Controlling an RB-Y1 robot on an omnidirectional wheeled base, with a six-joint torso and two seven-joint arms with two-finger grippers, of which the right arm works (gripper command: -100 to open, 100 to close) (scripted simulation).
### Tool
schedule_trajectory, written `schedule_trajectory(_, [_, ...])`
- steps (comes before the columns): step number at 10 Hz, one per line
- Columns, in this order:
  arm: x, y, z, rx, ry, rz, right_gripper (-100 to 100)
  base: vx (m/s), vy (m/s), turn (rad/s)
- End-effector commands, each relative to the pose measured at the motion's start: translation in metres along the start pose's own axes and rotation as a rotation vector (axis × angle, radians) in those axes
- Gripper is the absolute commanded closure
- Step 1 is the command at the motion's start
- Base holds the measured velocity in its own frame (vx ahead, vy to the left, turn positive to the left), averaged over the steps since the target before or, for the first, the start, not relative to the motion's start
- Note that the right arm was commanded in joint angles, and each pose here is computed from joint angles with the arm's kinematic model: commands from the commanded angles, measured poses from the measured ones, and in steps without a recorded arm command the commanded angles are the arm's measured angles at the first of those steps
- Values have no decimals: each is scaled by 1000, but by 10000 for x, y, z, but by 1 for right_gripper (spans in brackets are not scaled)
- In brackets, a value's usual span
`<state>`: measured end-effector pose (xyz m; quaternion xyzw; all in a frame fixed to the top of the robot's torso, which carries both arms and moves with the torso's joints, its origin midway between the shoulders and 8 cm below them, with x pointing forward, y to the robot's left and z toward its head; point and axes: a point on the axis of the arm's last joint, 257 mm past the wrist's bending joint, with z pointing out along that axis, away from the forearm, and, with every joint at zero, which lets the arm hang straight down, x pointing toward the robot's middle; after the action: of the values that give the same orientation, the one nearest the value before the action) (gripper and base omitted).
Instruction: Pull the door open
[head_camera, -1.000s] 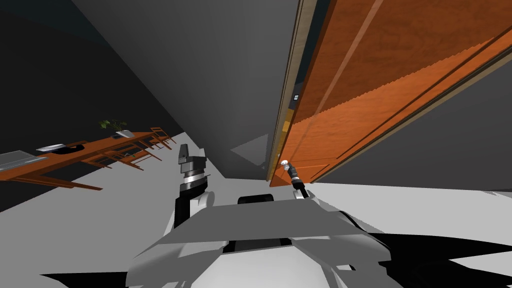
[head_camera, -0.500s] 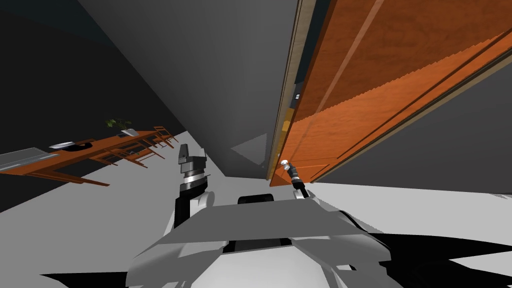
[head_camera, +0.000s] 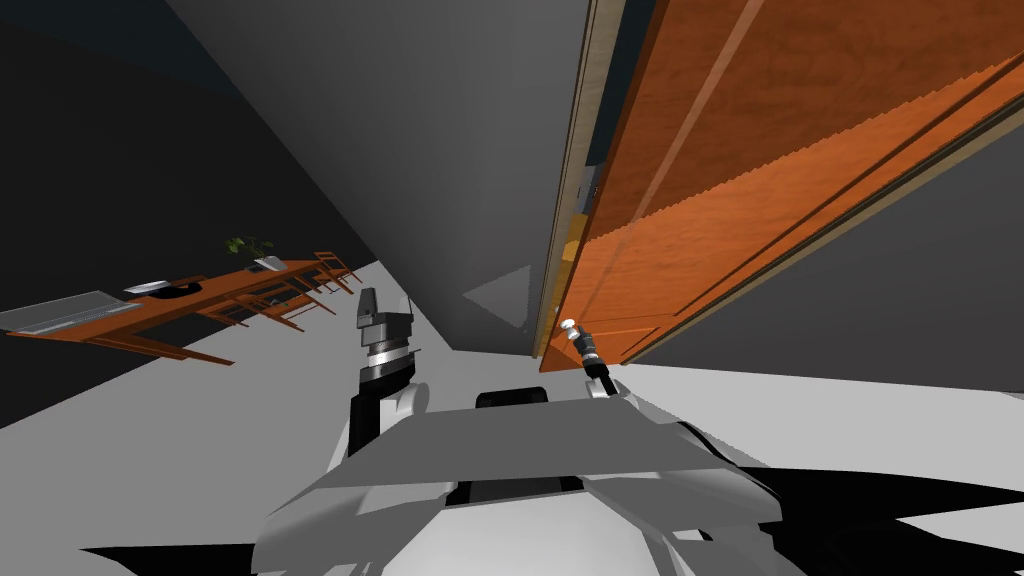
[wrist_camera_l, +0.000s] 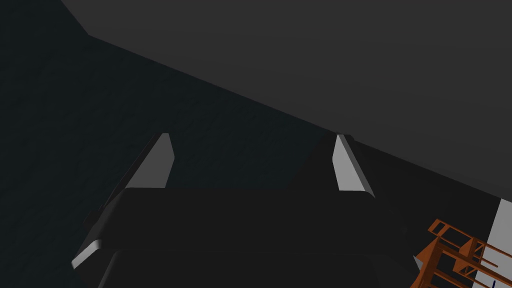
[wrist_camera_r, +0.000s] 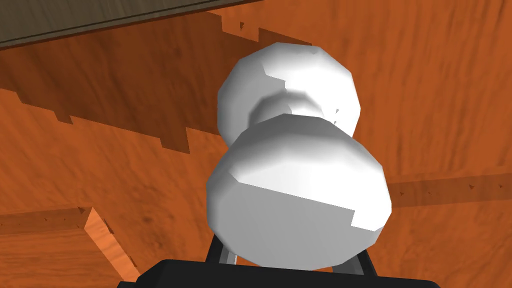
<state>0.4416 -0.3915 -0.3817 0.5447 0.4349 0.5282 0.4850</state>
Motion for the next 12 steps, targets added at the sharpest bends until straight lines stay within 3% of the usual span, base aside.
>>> schedule_trajectory(1, [250,-43,40,-8,32,51,100,-24,-15,-1])
schedule_trajectory(4, [250,-77,41,1,25,149,100,-49,-23,37])
schedule_trajectory(9, [264,-53,56,-5,28,150,100,0,1,-5])
schedule_trajectory(10, [275,-53,68,-5,27,199,100,-29,-11,34])
schedule_trajectory(12, [275,-53,68,-5,27,199,100,-25,-19,31])
